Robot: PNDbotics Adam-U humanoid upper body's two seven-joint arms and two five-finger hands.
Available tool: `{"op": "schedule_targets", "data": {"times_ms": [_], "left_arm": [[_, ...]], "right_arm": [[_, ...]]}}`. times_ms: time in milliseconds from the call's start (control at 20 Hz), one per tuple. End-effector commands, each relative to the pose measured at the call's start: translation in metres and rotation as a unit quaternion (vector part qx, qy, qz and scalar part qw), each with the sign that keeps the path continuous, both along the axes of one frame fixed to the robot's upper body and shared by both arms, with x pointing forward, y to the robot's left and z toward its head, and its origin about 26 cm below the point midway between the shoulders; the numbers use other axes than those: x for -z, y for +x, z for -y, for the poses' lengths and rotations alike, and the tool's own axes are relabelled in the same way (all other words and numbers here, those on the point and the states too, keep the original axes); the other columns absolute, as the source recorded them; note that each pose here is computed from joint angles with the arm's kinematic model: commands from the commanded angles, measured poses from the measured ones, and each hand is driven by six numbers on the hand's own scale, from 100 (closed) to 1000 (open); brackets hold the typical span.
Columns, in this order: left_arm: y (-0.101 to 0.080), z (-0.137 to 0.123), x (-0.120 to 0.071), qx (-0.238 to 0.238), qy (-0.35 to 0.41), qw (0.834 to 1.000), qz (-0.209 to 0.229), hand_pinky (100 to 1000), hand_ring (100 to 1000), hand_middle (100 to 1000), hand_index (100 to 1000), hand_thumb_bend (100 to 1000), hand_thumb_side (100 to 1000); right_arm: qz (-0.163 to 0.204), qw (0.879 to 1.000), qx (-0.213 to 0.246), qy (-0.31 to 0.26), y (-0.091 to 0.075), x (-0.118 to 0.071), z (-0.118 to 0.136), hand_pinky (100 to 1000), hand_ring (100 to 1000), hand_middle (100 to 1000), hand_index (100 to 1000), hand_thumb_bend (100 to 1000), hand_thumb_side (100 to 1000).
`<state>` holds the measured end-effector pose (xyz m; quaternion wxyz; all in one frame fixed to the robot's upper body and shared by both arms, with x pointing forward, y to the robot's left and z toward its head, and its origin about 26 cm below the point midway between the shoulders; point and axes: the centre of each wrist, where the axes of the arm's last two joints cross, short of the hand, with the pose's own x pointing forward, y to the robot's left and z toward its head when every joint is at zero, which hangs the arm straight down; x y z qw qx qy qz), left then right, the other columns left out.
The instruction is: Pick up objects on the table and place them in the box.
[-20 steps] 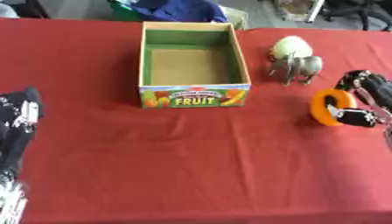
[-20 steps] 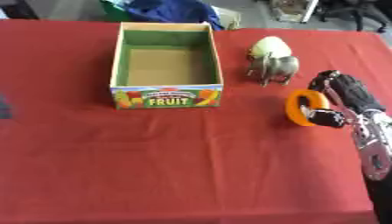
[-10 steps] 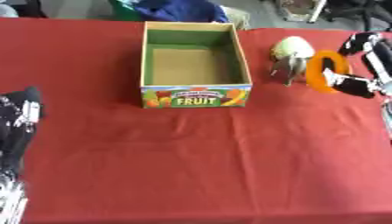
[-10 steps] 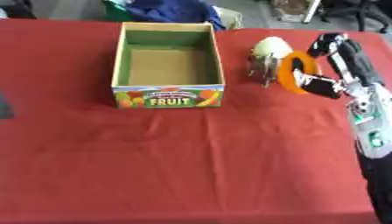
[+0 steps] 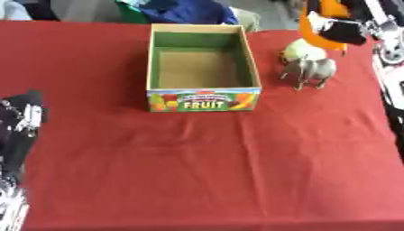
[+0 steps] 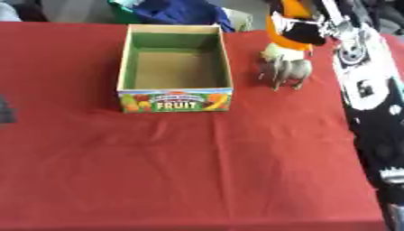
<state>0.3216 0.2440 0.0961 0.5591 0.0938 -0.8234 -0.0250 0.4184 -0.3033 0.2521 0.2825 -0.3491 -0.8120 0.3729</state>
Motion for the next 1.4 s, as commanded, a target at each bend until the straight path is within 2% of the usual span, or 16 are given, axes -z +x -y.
{"op": "schedule_targets", "data": {"times_ms": [50,250,450,650,900,1000,1050,1100,1150,1200,1250,1350,1400], "left_arm": [[0.001,-0.001,-0.007,0.006,0.006,1.0,0.01,603,591,549,624,298,515],[0.001,0.001,-0.008,0.009,0.003,1.0,0.011,603,591,549,624,298,515],[0.002,0.003,-0.01,0.013,0.002,1.0,0.014,603,592,549,623,297,515],[0.003,0.006,-0.012,0.018,-0.001,1.0,0.017,604,592,549,623,297,515],[0.004,0.008,-0.013,0.022,-0.002,1.0,0.019,604,592,549,623,297,515],[0.004,0.009,-0.014,0.024,-0.002,1.0,0.019,604,592,549,623,297,516],[0.004,0.009,-0.014,0.025,-0.003,1.0,0.019,604,592,549,623,297,516],[0.004,0.01,-0.014,0.025,-0.003,0.999,0.019,604,592,549,623,297,516],[0.004,0.01,-0.014,0.025,-0.003,0.999,0.019,604,592,549,623,297,516],[0.004,0.01,-0.013,0.025,-0.003,0.999,0.019,604,592,549,623,297,516],[0.004,0.01,-0.013,0.025,-0.003,1.0,0.019,604,592,549,623,297,516],[0.004,0.009,-0.013,0.025,-0.004,1.0,0.019,604,592,549,623,297,516],[0.004,0.01,-0.013,0.025,-0.004,1.0,0.018,604,592,549,623,297,516]], "right_arm": [[-0.013,1.0,-0.021,-0.009,0.019,-0.008,-0.016,603,551,478,186,100,180],[-0.05,0.998,-0.037,-0.013,0.047,-0.001,-0.043,595,542,472,184,100,198],[-0.072,0.996,-0.041,-0.028,0.065,0.013,-0.069,597,544,475,185,100,199],[-0.09,0.994,-0.041,-0.047,0.076,0.031,-0.095,600,548,479,190,100,201],[-0.103,0.99,-0.048,-0.082,0.081,0.05,-0.124,612,562,499,220,100,207],[-0.115,0.986,-0.057,-0.103,0.081,0.057,-0.133,625,582,525,293,100,213],[-0.124,0.983,-0.062,-0.119,0.081,0.061,-0.137,638,603,555,377,100,219],[-0.133,0.98,-0.066,-0.135,0.081,0.064,-0.14,642,609,564,400,100,220],[-0.144,0.974,-0.072,-0.158,0.081,0.067,-0.142,668,659,625,573,100,237],[-0.156,0.968,-0.076,-0.181,0.081,0.07,-0.144,674,672,641,612,100,242],[-0.167,0.962,-0.079,-0.2,0.081,0.071,-0.145,691,704,685,739,100,261],[-0.182,0.953,-0.083,-0.226,0.081,0.071,-0.144,697,718,706,840,100,260],[-0.186,0.951,-0.085,-0.231,0.081,0.071,-0.143,698,719,711,850,100,259]]}}
